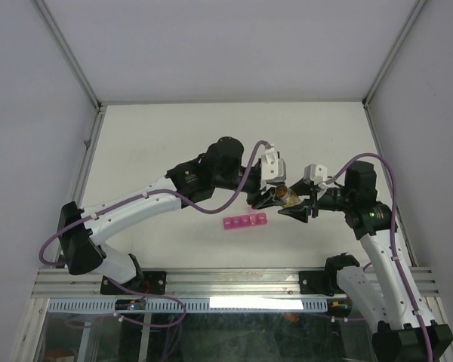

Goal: Sort the pills into containers

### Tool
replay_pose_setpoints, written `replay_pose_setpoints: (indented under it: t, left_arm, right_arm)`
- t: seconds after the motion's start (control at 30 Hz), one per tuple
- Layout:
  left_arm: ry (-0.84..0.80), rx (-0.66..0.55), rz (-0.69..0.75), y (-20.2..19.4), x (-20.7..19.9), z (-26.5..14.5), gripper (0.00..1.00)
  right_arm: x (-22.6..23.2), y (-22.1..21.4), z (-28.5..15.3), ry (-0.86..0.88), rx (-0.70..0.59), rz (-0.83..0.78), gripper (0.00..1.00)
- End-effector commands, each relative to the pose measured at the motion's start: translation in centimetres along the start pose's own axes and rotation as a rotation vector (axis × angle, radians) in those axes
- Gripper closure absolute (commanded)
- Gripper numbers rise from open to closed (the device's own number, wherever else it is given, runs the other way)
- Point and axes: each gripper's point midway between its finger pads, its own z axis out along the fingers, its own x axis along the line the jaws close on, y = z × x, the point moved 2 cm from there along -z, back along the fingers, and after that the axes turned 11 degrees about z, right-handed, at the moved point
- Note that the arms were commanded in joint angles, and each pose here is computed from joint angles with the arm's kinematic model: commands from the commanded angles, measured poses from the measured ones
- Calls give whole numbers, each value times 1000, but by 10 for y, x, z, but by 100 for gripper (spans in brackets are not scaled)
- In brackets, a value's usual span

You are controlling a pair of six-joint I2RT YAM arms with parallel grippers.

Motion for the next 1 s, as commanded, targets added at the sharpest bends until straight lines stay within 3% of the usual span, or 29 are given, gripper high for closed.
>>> replay_pose_setpoints:
  t: [0.0,0.23,0.37,0.67,0.77,0.97]
  left_arm:
    - [-145,-8,138,-1,-15,11,43]
    - [114,-189,120,38,6,-20,1]
    - [210,-285,5,44,1,-42,1]
    - [283,-450,-430,34,-13,-61,2]
    - [323,-441,-524,33,-9,-58,10]
    - [544,-274,-569,25,6,-43,20]
  right_arm:
    - [-4,27,-2,-8,-56,-120,100]
    - [-3,28,-3,-8,-59,-126,100]
    - [-3,28,-3,-8,-59,-128,100]
    - [-3,27,-3,-6,-59,-126,100]
    - [-3,28,-3,-6,-60,-128,100]
    - [-2,28,-3,-5,-60,-126,100]
